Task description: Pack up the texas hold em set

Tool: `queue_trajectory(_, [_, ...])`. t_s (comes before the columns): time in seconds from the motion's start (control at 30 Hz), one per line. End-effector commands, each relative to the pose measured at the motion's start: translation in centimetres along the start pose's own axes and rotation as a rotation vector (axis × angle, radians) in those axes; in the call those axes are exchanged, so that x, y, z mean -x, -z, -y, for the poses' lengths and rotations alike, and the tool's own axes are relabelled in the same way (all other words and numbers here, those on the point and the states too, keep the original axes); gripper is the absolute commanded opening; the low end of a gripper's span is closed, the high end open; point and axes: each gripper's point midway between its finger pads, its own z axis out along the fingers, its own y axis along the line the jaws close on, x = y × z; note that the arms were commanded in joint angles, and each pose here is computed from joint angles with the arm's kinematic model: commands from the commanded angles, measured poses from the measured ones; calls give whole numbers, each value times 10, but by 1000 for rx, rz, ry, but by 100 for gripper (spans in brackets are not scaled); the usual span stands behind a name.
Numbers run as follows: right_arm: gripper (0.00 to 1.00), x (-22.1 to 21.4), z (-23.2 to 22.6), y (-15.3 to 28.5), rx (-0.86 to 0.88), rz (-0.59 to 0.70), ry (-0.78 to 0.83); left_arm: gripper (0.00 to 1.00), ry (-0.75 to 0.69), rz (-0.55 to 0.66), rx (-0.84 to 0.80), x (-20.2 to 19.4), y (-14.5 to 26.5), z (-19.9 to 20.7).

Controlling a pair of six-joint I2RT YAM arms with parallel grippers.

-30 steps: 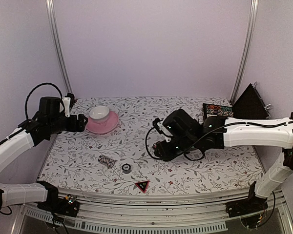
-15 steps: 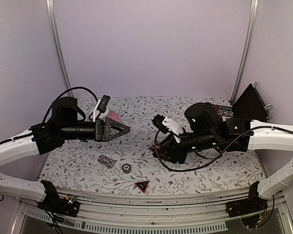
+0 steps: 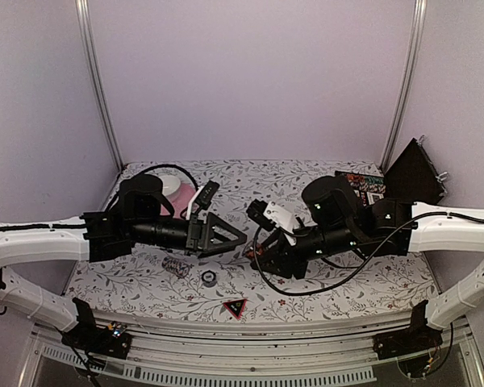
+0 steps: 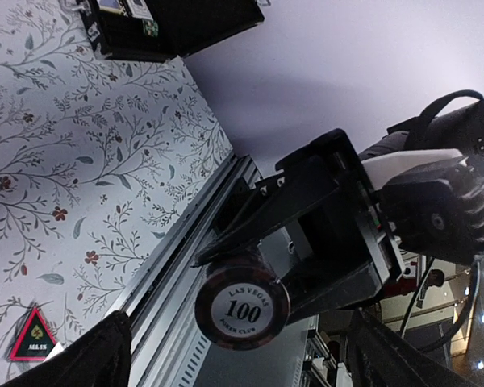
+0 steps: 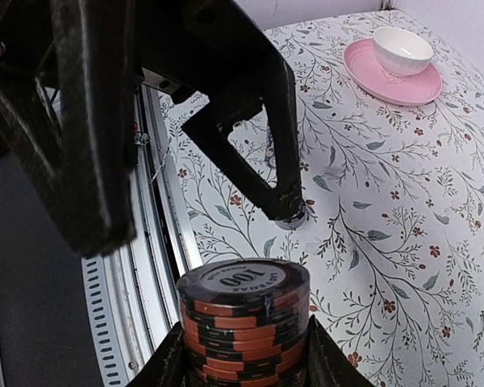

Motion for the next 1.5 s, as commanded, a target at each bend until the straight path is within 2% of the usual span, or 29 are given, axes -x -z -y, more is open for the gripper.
queue_trajectory(0.0, [29, 31, -7, 5, 11, 87, 52, 94, 16, -20, -15, -10, -11, -2])
queue_trajectory(0.27, [30, 31, -5, 2, -5, 72, 85, 92, 31, -65, -36, -23, -28, -2])
queue_trajectory(0.5, [30, 31, -3, 1, -13, 65, 100, 73, 38, -77, -28, -29, -36, -6])
queue_trajectory(0.63, [30, 29, -3, -1, -14, 53, 106, 65, 45, -80, -23, -31, -38, -9])
queue_trajectory(0.8, [30, 27, -5, -7, -6, 35, 117, 62, 57, -89, -30, -36, -42, -11])
queue_trajectory(0.9, [30, 27, -4, -10, -10, 28, 124, 55, 57, -90, -37, -36, -42, -9])
queue_trajectory(1.23, [30, 26, -2, -11, -22, 23, 125, 43, 74, -95, -30, -42, -44, -16])
queue_trajectory(1.37, [31, 26, 1, -11, -37, 23, 119, 35, 75, -89, -27, -42, -44, -17])
queue_trajectory(1.47, [36, 26, 4, -10, -57, 24, 101, 24, 69, -65, -24, -39, -41, -16])
